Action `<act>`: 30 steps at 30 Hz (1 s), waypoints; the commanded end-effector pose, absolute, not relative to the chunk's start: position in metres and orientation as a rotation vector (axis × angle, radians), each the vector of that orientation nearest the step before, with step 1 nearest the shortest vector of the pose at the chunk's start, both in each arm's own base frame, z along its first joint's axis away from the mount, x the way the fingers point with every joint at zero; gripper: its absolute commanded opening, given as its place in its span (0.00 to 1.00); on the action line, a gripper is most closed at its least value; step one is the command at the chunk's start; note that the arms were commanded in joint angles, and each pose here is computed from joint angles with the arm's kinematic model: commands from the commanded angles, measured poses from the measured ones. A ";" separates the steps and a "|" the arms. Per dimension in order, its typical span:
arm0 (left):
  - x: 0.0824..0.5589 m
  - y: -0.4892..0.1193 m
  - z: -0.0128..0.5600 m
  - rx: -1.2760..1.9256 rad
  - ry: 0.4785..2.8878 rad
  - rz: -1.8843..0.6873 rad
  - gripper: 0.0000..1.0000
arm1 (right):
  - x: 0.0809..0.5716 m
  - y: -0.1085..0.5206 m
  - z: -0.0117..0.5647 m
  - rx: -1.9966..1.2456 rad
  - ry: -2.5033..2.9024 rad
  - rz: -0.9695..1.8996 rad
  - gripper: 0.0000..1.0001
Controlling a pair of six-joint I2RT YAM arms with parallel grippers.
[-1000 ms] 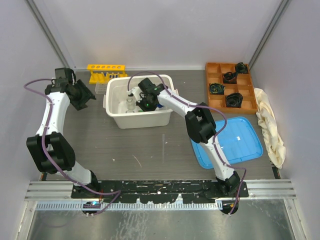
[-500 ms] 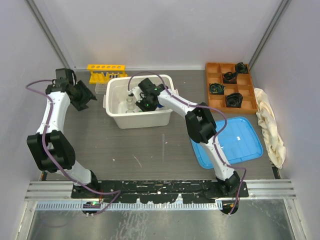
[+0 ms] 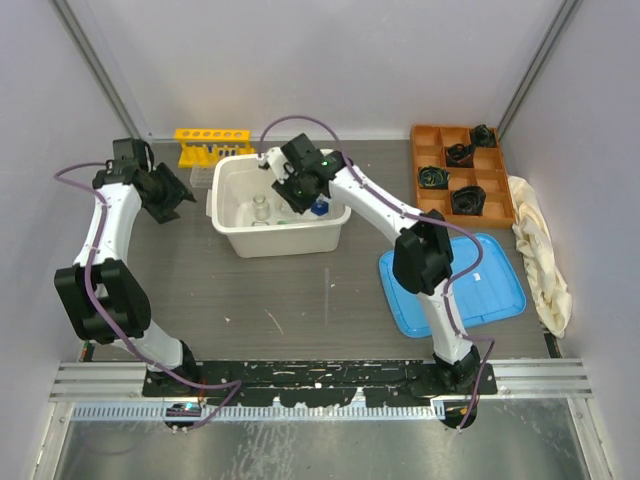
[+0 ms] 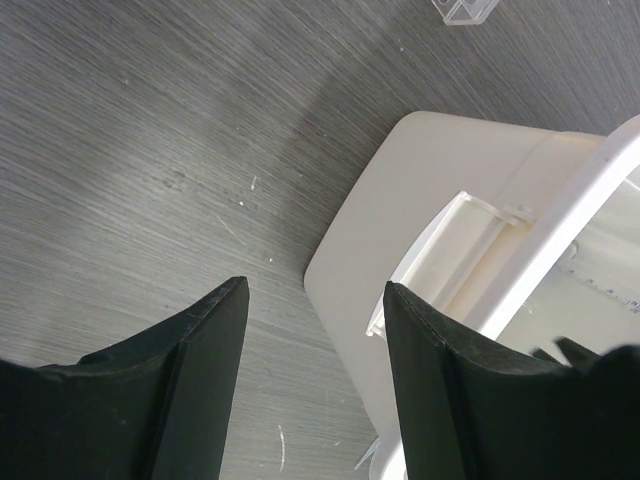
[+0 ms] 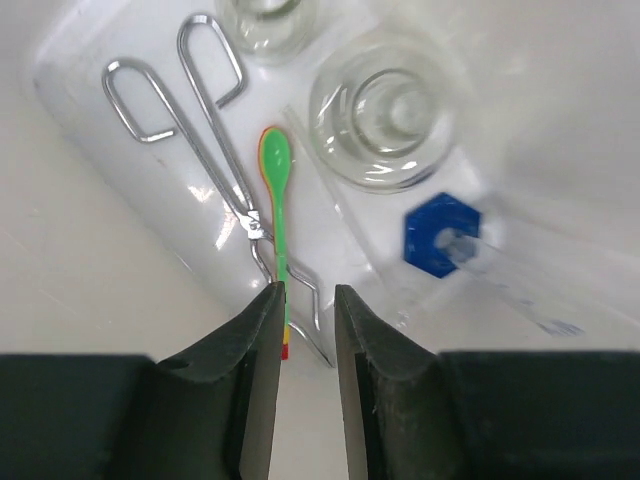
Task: Organize the chemistry lab equipment
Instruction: Place the chemistry item in the storage box, then pick up the chemistry item at the center of the board.
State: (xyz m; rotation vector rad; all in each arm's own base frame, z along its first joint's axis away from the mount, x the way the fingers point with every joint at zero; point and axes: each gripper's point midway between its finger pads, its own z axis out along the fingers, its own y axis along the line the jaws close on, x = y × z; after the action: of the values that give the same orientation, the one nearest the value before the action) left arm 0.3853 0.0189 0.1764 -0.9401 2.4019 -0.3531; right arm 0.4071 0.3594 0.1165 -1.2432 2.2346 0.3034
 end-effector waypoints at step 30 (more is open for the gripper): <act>0.353 0.010 0.238 -0.981 2.135 -0.456 0.59 | 0.235 0.209 0.285 0.044 2.293 0.429 0.42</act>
State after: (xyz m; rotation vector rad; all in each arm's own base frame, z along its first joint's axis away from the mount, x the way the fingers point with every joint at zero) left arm 0.3569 0.0138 0.1913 -1.0375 2.3198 -0.3745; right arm 0.2523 0.2025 0.2699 -0.0140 2.3832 0.3098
